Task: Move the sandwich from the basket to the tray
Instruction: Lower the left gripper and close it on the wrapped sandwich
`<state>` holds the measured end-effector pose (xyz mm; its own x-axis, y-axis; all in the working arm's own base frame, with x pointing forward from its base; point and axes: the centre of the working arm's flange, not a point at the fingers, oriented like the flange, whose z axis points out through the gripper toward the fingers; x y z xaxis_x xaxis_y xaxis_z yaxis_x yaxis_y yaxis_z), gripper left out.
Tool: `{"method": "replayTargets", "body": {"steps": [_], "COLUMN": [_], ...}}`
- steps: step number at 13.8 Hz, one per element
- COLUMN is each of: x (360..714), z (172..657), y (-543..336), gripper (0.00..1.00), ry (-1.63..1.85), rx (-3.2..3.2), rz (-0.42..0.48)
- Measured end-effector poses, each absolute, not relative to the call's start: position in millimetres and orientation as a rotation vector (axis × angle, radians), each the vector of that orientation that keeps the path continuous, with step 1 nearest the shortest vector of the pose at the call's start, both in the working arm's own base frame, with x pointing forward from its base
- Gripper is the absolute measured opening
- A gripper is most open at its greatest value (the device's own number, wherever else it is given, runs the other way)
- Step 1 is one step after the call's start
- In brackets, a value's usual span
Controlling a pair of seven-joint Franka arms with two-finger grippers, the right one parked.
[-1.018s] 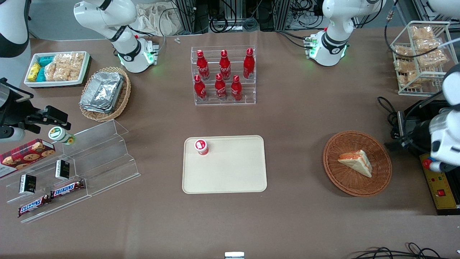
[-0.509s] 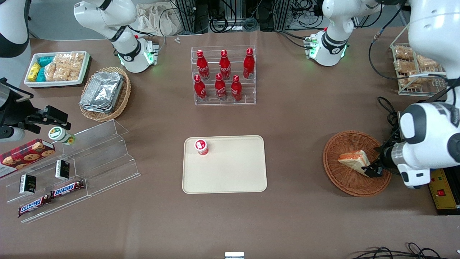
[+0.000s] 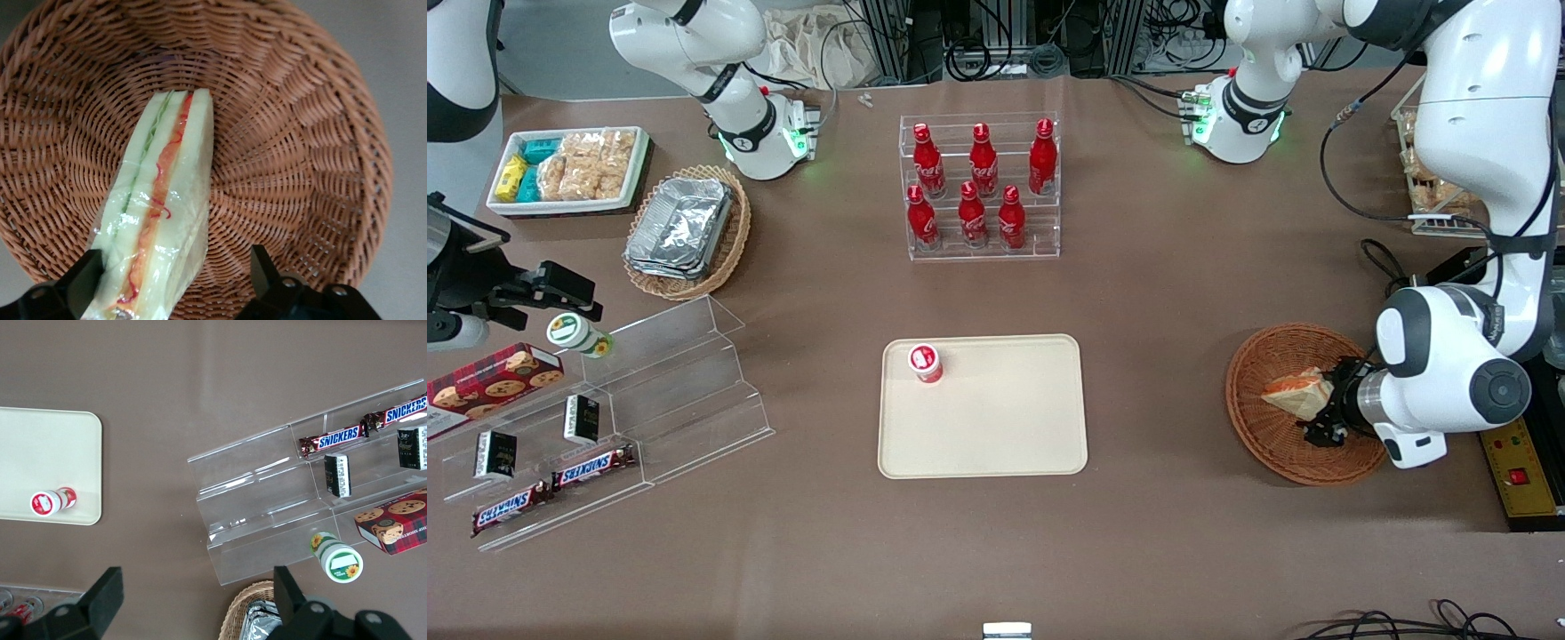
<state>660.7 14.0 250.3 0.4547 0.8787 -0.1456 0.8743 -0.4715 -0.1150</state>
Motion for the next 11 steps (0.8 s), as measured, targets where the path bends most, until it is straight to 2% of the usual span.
{"method": "replayTargets", "body": {"steps": [1, 2, 4, 5, 6, 9, 11], "x": [659, 659, 660, 662, 665, 667, 664], "z": [247, 244, 245, 249, 258, 300, 313], "y": [14, 14, 14, 14, 15, 16, 16], "gripper": [0.96, 0.89, 0.67, 0.67, 0.72, 0.99, 1.00], "ry": [-1.602, -1.603, -1.606, -1.606, -1.599, -1.576, -1.567], "rx": [-2.656, -2.656, -2.660, -2.665, -2.672, -2.673, -2.667], "rz": [0.294, 0.295, 0.284, 0.267, 0.240, 0.211, 0.213]}}
